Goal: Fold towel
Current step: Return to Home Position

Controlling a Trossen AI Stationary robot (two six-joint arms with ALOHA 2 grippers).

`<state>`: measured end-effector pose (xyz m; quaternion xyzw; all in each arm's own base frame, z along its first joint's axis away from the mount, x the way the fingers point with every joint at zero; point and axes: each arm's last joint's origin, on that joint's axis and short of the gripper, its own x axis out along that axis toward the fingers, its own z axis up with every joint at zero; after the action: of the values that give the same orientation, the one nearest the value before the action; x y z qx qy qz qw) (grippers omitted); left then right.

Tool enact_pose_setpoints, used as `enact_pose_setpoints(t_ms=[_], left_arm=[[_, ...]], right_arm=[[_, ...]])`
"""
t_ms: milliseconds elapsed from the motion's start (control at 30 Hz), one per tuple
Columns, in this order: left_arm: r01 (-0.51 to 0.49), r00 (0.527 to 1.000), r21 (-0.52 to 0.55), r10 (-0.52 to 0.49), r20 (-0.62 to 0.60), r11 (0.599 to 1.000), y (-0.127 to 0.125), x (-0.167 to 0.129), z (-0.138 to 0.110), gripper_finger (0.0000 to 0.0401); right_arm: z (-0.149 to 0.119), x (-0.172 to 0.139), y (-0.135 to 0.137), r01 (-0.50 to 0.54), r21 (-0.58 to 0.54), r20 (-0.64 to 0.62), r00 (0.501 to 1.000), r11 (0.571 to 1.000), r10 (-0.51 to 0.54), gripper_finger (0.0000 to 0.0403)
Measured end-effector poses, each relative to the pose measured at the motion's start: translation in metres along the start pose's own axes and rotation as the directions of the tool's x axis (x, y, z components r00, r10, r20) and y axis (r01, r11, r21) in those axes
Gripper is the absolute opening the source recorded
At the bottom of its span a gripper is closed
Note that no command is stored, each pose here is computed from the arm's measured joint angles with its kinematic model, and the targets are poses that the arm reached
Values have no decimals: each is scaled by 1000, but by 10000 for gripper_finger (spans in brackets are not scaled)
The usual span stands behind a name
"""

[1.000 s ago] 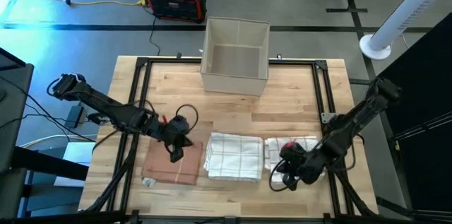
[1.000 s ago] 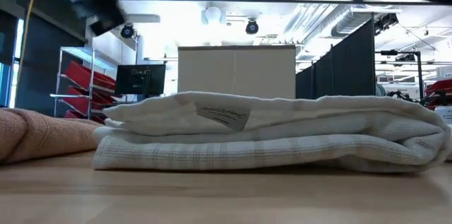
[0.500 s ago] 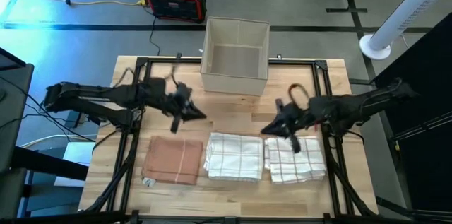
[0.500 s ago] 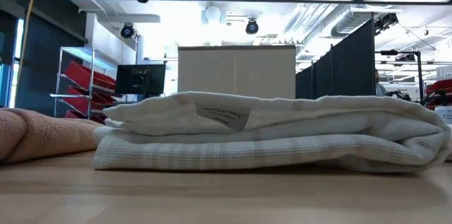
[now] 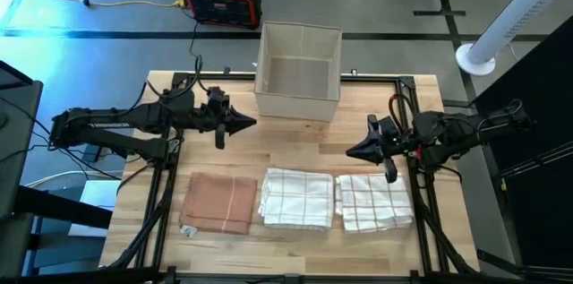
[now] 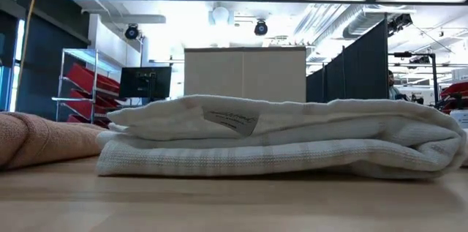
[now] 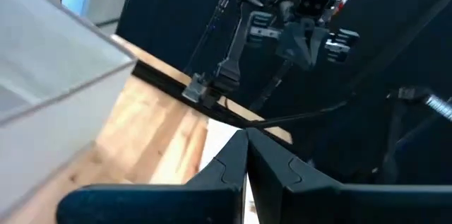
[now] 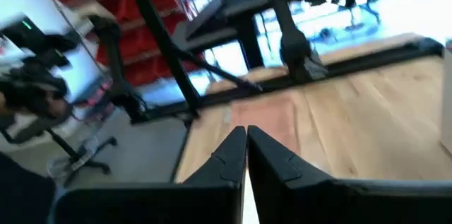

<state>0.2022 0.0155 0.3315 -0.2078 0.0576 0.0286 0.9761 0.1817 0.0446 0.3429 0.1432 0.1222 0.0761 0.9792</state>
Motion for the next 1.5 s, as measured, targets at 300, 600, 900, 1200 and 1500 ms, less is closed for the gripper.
enact_pose_setpoints(t_ms=[300, 600, 900, 1200, 1500], left_arm=[[103, 994, 109, -99, -41, 989, 25, -13, -44, 0], [171, 985, 55, -173, 29, 984, 57, -43, -84, 0], [119, 974, 136, -142, 174, 983, 57, -65, -100, 0], [149, 968, 115, -169, 183, 982, 61, -70, -128, 0], [133, 981, 98, -145, 132, 986, 69, -70, -152, 0]], right_arm=[[-73, -14, -32, -114, -65, 58, 991, 991, 118, 0], [-111, -50, -59, -214, -52, 188, 957, 976, 220, 0], [-142, -64, -70, -94, -36, 363, 926, 995, 101, 0], [-163, -55, -73, -146, -85, 322, 932, 986, 166, 0], [-167, -53, -75, -105, -78, 301, 945, 991, 124, 0]])
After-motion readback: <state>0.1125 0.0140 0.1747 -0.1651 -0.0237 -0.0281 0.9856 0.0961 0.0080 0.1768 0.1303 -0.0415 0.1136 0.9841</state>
